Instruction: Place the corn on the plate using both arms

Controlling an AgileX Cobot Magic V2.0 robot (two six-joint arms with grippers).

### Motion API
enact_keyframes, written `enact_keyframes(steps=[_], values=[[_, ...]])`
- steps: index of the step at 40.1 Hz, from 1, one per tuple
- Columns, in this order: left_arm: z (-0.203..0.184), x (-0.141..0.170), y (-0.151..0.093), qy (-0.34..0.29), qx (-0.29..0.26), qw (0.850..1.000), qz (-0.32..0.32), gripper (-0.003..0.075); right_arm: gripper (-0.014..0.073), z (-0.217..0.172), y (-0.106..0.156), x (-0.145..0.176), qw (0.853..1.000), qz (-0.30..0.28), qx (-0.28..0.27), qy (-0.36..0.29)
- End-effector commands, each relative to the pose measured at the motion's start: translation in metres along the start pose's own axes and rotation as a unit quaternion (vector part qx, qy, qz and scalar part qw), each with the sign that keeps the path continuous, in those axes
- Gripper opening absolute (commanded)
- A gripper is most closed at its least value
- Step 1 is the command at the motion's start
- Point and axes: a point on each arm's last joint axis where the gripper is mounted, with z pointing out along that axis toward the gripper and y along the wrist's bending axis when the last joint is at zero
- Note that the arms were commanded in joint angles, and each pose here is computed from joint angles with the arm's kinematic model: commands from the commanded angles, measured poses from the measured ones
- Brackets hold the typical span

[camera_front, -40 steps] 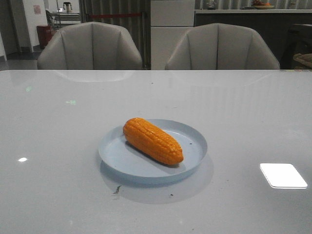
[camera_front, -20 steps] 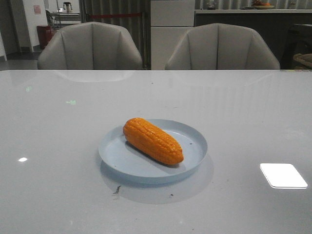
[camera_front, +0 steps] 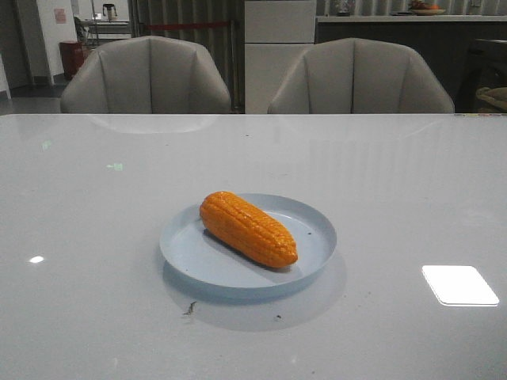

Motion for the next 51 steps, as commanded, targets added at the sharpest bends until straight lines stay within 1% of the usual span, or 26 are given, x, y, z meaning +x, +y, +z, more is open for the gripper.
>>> enact_keyframes(steps=[1, 3, 4, 6, 8, 10, 13, 14, 16, 20, 51], values=[[0.0, 0.003, 0.0, -0.033, -0.004, 0.999, -0.009, 0.0094, 0.0024, -0.012, -0.002, 0.001, 0.989, 0.08, 0.044, -0.119], [0.0, 0.003, 0.0, -0.033, -0.004, 0.999, -0.009, 0.0094, 0.0024, -0.016, 0.0, 0.014, 0.977, 0.148, 0.045, -0.145], [0.0, 0.003, 0.0, -0.033, -0.004, 0.999, -0.009, 0.0094, 0.0024, -0.017, 0.002, 0.02, 0.972, 0.173, 0.045, -0.152], [0.0, 0.003, 0.0, -0.033, -0.004, 0.999, -0.009, 0.0094, 0.0024, -0.017, 0.004, 0.033, 0.964, 0.211, 0.045, -0.156], [0.0, 0.003, 0.0, -0.033, -0.004, 0.999, -0.009, 0.0094, 0.0024, -0.015, 0.006, 0.044, 0.961, 0.227, 0.048, -0.153], [0.0, 0.003, 0.0, -0.033, -0.004, 0.999, -0.009, 0.0094, 0.0024, -0.009, 0.009, 0.058, 0.964, 0.22, 0.05, -0.141], [0.0, 0.003, 0.0, -0.033, -0.004, 0.999, -0.009, 0.0094, 0.0024, 0.001, 0.014, 0.074, 0.964, 0.233, 0.038, -0.124], [0.0, 0.003, 0.0, -0.033, -0.004, 0.999, -0.009, 0.0094, 0.0024, 0.001, 0.015, 0.074, 0.964, 0.238, 0.031, -0.115], [0.0, 0.003, 0.0, -0.033, -0.004, 0.999, -0.009, 0.0094, 0.0024, 0.001, 0.017, 0.074, 0.962, 0.246, 0.015, -0.116], [0.0, 0.003, 0.0, -0.033, -0.004, 0.999, -0.009, 0.0094, 0.0024, 0.001, 0.019, 0.073, 0.963, 0.242, -0.003, -0.118], [0.0, 0.003, 0.0, -0.033, -0.004, 0.999, -0.009, 0.0094, 0.0024, 0.001, 0.019, 0.073, 0.963, 0.242, -0.004, -0.118]])
